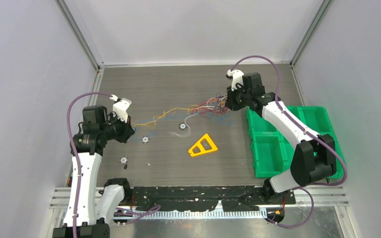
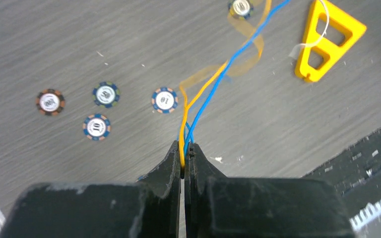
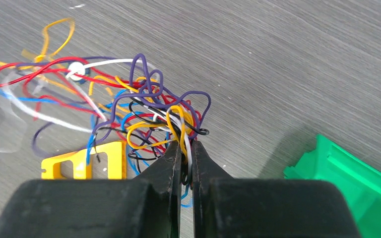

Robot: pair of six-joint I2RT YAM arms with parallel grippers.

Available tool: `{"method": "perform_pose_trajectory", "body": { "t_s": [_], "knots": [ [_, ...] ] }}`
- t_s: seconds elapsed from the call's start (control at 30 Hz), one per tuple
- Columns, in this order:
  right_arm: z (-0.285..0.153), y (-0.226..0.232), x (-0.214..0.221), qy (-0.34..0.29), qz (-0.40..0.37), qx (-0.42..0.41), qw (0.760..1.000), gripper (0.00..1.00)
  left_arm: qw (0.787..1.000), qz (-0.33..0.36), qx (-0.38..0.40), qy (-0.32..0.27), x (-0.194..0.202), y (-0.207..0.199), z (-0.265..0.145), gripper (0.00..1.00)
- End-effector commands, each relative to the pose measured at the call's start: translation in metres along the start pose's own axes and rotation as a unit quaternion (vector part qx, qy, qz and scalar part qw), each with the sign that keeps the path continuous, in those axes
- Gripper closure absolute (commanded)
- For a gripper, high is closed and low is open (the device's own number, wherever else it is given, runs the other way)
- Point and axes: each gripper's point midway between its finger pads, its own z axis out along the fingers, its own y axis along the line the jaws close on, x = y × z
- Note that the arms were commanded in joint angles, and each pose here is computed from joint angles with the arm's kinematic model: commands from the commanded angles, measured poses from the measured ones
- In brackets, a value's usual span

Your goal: Untangle the cables

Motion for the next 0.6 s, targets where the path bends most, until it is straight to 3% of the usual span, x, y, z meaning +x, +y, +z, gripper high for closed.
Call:
{"method": "perform_pose_trajectory", "body": {
  "t_s": [0.0,0.03,0.1,0.13,0.23,0.3,0.57],
  "knots": [
    [-0.033,0.042,-0.049,-0.072,-0.024,-0.114,0.991,0.95,0.995,0.036,0.093,0.01,0.009,-0.025,0.004,1.0],
    [-0.036,0.054,-0.051,-0.075,-0.019,-0.145,0.986,0.94,0.993,0.041,0.112,0.001,0.005,-0.031,0.003,0.89],
    [-0.045,0.086,-0.055,-0.079,-0.018,-0.207,0.975,0.95,0.987,0.05,0.147,-0.037,-0.016,-0.044,0.001,0.45],
    [-0.049,0.098,-0.058,-0.084,-0.019,-0.231,0.969,0.95,0.985,0.054,0.155,-0.058,-0.03,-0.049,-0.001,0.32],
    [-0.059,0.136,-0.061,-0.095,-0.042,-0.285,0.953,0.95,0.974,0.078,0.177,-0.118,-0.069,-0.072,-0.003,0.18],
    [-0.065,0.157,-0.063,-0.096,-0.049,-0.313,0.944,0.95,0.968,0.093,0.191,-0.135,-0.086,-0.087,0.002,0.02],
    [-0.093,0.216,-0.07,-0.104,-0.073,-0.4,0.907,0.92,0.956,0.062,0.267,-0.102,-0.1,-0.137,0.063,0.0]
  ]
}}
